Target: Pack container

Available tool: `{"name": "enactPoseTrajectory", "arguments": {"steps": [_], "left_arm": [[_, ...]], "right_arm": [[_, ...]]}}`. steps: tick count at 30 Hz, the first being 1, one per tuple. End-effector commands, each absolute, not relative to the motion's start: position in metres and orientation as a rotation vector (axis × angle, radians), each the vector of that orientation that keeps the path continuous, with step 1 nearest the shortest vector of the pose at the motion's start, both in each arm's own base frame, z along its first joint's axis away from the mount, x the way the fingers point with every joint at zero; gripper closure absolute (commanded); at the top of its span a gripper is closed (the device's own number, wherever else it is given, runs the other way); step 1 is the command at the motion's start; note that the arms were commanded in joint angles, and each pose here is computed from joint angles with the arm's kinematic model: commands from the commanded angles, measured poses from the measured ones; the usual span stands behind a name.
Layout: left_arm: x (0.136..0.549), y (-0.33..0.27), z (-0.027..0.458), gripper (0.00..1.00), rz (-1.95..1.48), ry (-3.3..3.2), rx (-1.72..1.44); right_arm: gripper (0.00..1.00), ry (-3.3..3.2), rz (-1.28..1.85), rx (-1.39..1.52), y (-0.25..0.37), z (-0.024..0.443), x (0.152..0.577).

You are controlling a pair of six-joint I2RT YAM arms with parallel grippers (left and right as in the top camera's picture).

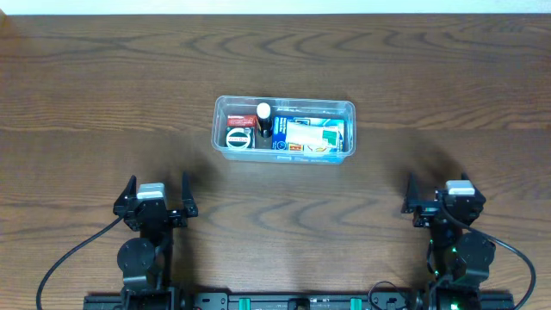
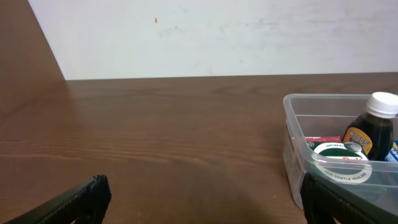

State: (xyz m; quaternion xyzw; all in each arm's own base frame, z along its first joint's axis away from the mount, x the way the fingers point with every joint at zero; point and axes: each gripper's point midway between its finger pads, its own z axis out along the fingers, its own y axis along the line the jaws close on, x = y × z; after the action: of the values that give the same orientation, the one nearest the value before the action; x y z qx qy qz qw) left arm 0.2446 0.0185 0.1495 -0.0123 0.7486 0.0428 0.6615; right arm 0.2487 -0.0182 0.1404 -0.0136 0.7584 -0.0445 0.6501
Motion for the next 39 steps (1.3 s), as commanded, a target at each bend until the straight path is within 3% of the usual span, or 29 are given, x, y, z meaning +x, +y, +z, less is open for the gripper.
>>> {"name": "enactPoseTrajectory", "arguments": {"steps": [1, 39], "left_arm": [[0.243, 0.022, 0.132, 0.02, 0.129, 1.748, -0.029], [0.243, 0.022, 0.132, 0.02, 0.129, 1.748, -0.029]], "right_arm": [[0.01, 1.694, -0.15, -0.07, -0.018, 0.146, 0.248], [0.01, 1.64, -0.16, -0.083, -0.017, 0.158, 0.246]]}}
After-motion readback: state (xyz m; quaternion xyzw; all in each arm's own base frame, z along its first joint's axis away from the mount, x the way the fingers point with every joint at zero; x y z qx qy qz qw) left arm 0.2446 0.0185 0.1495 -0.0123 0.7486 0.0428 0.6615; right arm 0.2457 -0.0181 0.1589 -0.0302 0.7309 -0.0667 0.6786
